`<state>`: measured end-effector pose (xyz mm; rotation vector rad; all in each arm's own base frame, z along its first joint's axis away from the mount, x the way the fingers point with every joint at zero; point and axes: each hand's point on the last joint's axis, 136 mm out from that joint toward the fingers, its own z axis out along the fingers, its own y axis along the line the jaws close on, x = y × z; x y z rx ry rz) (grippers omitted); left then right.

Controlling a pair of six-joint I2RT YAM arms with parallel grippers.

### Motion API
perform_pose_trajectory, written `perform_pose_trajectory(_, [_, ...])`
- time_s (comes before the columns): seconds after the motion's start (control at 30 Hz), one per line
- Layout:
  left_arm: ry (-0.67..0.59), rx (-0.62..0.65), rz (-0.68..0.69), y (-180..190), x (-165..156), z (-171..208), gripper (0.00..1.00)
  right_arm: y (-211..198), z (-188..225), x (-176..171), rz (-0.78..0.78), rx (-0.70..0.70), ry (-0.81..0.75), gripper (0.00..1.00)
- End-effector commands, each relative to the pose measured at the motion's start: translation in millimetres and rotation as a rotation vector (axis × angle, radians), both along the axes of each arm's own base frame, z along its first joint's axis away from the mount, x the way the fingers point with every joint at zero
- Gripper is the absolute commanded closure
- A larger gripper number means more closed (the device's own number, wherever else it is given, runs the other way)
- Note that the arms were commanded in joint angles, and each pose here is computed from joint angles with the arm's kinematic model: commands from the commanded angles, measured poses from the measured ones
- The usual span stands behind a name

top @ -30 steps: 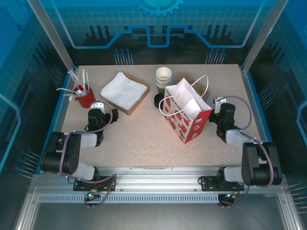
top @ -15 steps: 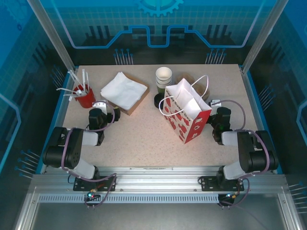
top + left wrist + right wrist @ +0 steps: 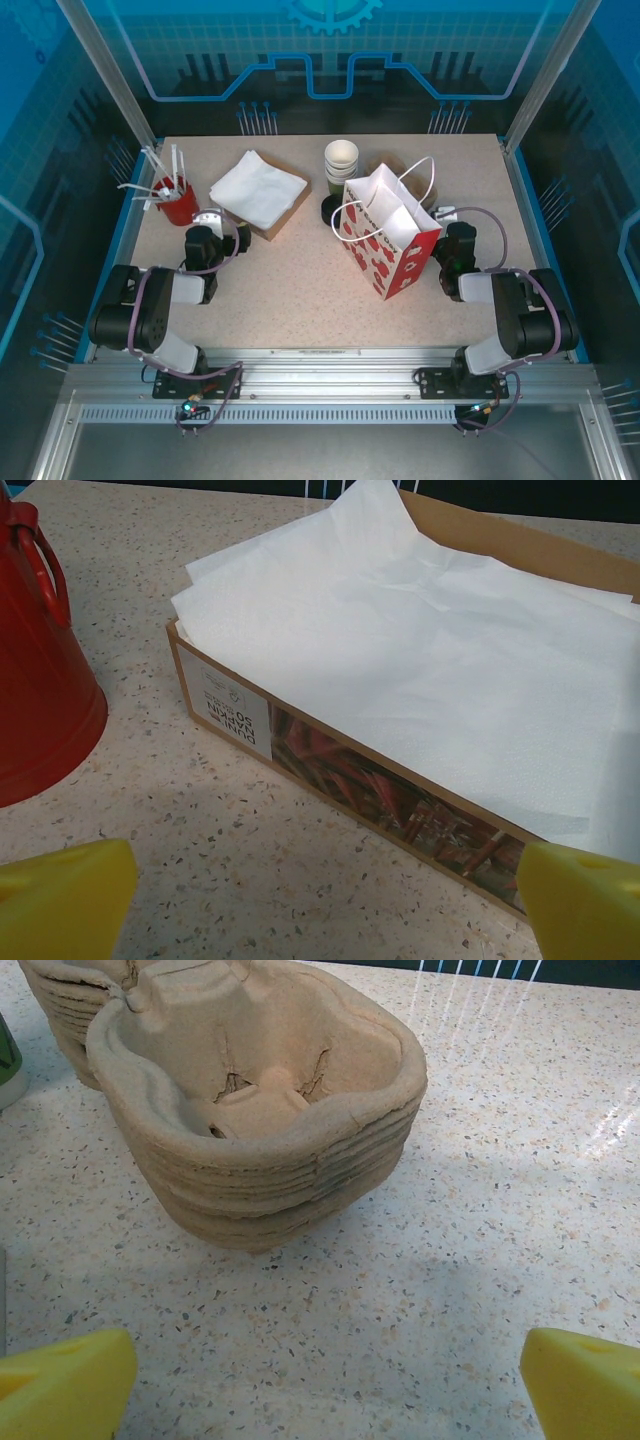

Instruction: Pack the takeout coffee

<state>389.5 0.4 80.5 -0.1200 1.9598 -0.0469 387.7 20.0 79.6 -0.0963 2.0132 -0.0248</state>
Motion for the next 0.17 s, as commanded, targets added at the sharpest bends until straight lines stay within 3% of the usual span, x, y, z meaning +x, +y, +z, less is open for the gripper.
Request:
perform_pose_trajectory(0.0, [-0.050,0.008,-0.019,-0.3,8.6,13.8,0.01,1.7,14.3,9.0,-0.001,-0.010,-0.050,0.00])
perform_pose_trajectory(0.13, [-0.049,0.006,-0.019,-0.5,8.3,13.3,0.01,2.1,15.2,9.0,0.002,-0.006,-0.054,0.00])
